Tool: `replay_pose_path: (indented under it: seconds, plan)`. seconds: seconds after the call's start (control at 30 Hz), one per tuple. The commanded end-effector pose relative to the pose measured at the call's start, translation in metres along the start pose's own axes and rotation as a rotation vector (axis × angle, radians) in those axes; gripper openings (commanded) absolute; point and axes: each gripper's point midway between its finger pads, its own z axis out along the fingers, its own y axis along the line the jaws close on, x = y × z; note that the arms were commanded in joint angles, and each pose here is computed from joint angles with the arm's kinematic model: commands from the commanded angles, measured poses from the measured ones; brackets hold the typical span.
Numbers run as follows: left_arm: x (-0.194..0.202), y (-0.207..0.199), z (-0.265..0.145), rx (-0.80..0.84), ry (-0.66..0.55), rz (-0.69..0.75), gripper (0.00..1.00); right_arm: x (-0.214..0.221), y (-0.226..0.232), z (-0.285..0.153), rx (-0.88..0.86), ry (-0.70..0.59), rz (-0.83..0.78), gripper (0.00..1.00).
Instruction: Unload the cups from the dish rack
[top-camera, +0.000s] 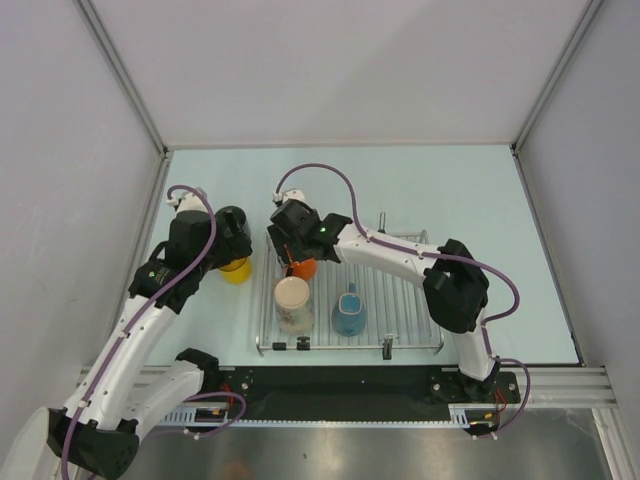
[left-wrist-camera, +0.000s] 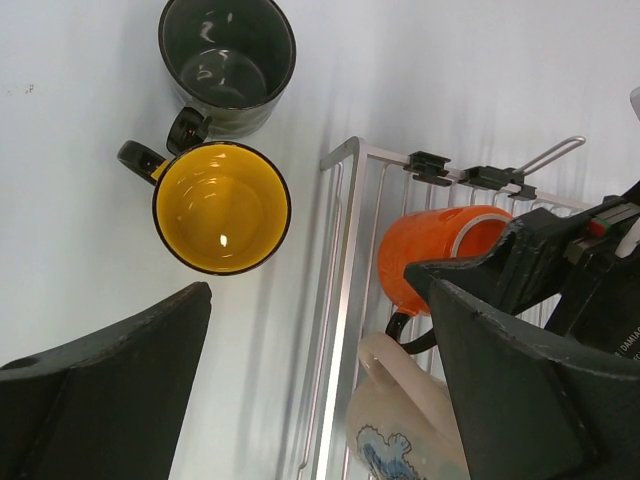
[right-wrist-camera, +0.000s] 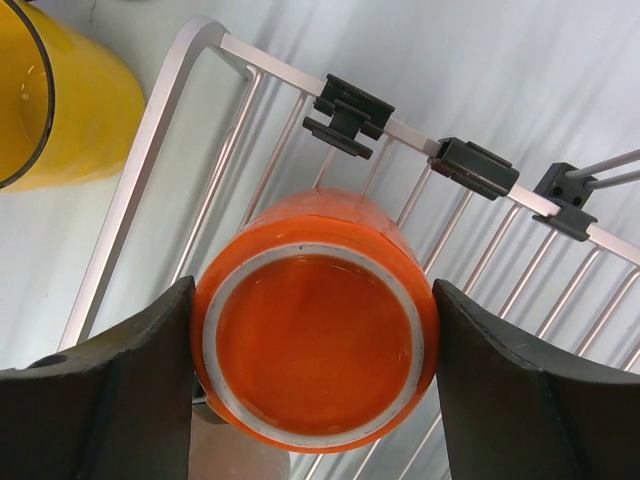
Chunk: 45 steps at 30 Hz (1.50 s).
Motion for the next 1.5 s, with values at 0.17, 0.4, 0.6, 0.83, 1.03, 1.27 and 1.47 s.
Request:
replay_pose_path:
  seconds: [0.17,0.4,0.6,0.83,1.03,1.27,1.47]
  plan:
    - [-0.004,-0.006,0.002,0.022,-0.029,-0.036,0.95,0.009,-0.01,-0.011,0.033,0.019,0.034,0.0]
    - [-0.011,-0.008,0.002,0.023,-0.051,-0.033,0.96,-0.013,-0.02,-0.032,0.069,-0.064,0.049,0.0]
    - [-0.03,-0.014,0.001,0.027,-0.091,-0.026,0.97,-0.066,-0.039,-0.076,0.051,-0.172,0.106,0.0]
    - [-0.035,-0.028,0.008,0.064,-0.082,-0.047,0.97,-0.093,-0.064,-0.112,0.045,-0.26,0.175,0.0]
    - [-0.035,-0.053,0.008,0.196,-0.078,-0.087,0.97,-0.109,-0.103,-0.152,-0.132,-0.397,0.393,0.0]
    - [-0.04,-0.104,-0.01,0.516,-0.113,-0.14,0.96,-0.108,-0.119,-0.2,-0.561,-0.561,0.57,0.0]
    - [-0.036,-0.141,-0.028,0.771,-0.09,-0.195,0.96,-0.103,-0.104,-0.237,-0.877,-0.643,0.564,0.0]
